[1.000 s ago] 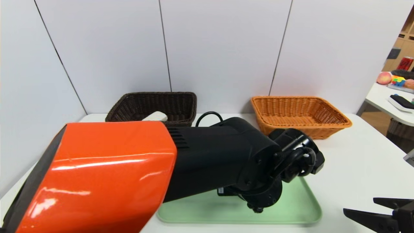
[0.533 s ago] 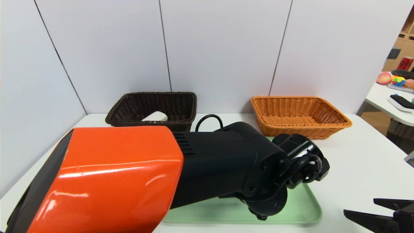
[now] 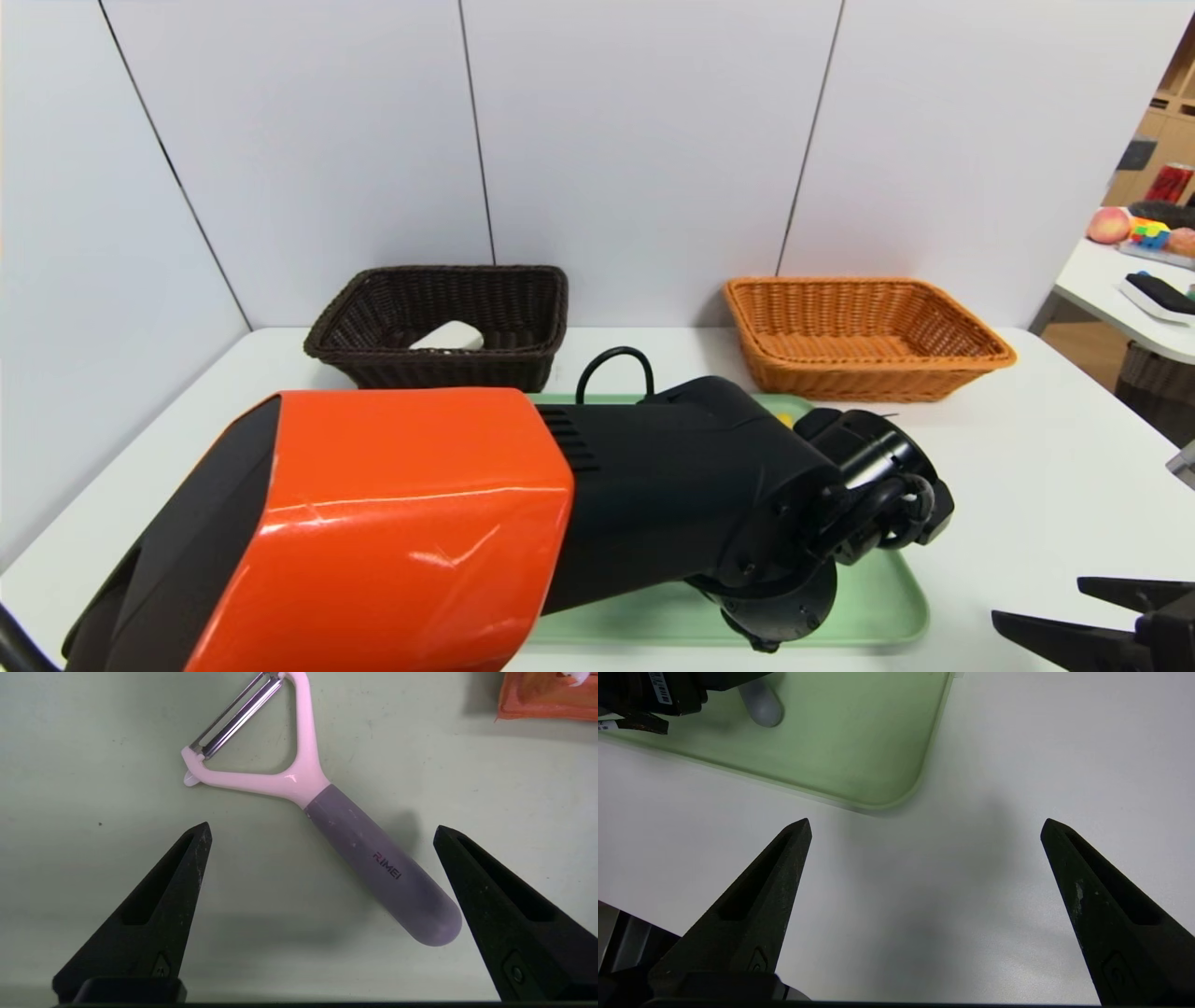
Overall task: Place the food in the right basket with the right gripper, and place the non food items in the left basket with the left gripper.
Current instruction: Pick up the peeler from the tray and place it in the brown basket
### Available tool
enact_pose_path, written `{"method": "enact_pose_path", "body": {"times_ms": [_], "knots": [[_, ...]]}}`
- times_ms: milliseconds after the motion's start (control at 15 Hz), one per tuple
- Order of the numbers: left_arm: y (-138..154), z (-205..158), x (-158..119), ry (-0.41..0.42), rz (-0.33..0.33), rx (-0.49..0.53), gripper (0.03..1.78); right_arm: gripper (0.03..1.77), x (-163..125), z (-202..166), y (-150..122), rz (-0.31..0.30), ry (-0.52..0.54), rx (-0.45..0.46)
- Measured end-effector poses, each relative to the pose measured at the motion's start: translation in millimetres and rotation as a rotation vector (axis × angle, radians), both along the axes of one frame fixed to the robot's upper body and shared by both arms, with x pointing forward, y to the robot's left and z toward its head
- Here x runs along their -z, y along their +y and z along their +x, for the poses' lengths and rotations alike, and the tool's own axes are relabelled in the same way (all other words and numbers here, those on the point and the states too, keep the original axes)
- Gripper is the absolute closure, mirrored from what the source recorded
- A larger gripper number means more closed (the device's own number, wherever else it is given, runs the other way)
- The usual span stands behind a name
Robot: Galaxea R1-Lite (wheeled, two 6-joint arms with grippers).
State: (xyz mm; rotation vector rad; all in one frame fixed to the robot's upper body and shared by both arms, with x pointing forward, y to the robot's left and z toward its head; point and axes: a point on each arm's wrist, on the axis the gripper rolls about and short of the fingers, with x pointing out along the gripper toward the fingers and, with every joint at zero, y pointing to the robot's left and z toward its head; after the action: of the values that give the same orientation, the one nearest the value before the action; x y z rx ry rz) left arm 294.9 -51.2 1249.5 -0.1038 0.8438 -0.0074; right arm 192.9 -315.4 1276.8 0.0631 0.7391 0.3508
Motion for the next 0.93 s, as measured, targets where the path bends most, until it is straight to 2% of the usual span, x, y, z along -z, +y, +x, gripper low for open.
{"method": "enact_pose_path", "body": {"times_ms": [467,933], "knots": [[-2.7,2.1,9.5,0.007,0.023,0.003,0.12,0.1,0.1,-0.3,0.0,0.0,-0.001,0.0],[-4.1,2.8,9.2,0.001,0.011,0.006,0.12,0.1,-0.8,0.0,0.0,0.001,-0.005,0.0]]}}
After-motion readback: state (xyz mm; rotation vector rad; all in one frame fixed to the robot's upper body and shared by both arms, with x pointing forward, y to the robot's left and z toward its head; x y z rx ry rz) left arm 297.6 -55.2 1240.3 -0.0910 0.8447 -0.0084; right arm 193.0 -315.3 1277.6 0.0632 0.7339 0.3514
